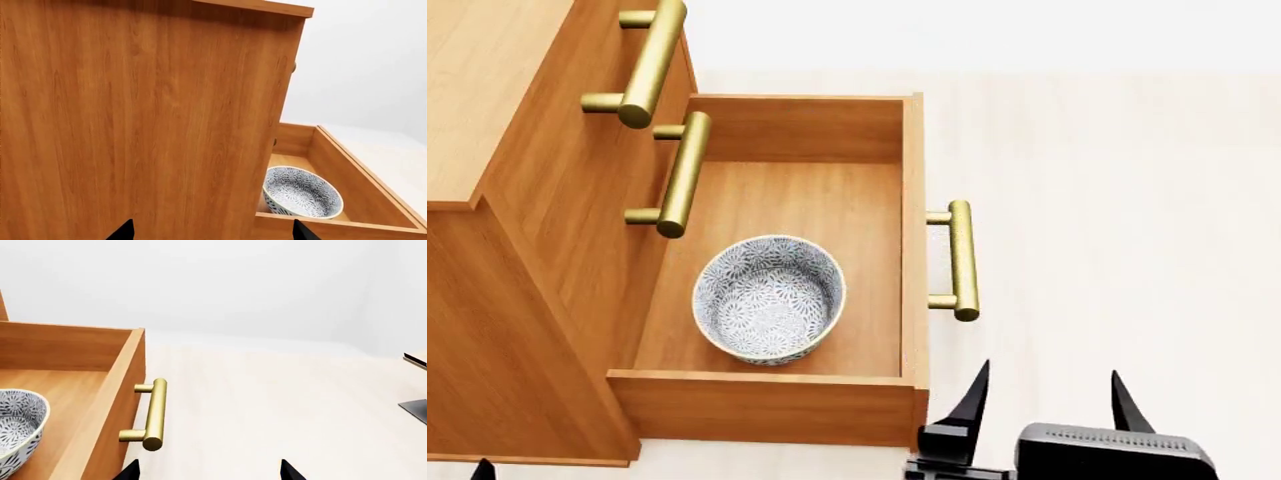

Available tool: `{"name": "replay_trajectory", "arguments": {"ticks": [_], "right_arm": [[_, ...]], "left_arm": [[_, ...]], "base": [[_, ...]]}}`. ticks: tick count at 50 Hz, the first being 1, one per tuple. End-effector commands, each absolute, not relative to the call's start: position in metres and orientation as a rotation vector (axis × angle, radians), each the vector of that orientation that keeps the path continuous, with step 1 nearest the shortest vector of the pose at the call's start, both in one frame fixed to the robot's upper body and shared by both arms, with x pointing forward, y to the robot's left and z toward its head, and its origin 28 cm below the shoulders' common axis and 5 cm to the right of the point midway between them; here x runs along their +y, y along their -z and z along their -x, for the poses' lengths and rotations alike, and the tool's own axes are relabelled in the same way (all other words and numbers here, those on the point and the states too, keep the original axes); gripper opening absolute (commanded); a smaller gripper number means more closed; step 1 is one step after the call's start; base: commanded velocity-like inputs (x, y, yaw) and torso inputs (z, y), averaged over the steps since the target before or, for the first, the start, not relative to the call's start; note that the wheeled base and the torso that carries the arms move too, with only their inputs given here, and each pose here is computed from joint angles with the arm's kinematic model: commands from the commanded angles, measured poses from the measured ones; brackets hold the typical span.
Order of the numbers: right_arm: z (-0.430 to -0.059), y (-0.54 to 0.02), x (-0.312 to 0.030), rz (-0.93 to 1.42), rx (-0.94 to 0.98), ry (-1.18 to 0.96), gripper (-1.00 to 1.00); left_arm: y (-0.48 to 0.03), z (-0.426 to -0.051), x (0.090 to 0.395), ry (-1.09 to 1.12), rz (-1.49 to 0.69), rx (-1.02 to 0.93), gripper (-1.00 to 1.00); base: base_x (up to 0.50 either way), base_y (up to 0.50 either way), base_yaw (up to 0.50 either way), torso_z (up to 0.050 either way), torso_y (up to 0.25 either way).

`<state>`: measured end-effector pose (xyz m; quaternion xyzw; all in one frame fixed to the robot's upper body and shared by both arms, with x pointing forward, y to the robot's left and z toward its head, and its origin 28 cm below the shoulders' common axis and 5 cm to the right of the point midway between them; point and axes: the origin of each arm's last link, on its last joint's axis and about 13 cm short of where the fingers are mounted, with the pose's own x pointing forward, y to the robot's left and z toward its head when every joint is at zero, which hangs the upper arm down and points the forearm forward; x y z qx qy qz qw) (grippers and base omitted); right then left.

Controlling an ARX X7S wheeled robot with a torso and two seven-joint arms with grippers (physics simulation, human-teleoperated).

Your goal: Put the bowl in the bottom drawer of the cabinet and close it.

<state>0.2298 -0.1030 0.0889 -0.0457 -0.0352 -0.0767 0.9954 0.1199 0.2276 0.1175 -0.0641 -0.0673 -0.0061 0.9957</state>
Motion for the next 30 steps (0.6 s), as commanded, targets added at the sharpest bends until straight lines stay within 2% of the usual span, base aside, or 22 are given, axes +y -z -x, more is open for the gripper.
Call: {"name": "replay_trajectory", "arguments": {"ticks": [1,30], "right_arm": [[-0.232,-0.078,-0.101,0.093,-0.049,0.139,1.0],[-0.246,-0.066,-0.096,0.087,-0.004,0.097,1.0]], "left_arm": [[-0.118,-0.12,0.228,0.011,0.128,-0.135,1.0],[-0.118,-0.121,0.229,0.009,0.128,-0.14,1.0]], "base": [[0.0,0.0,0.0,0.0,0.0],[0.0,0.0,0.0,0.0,0.0]]}}
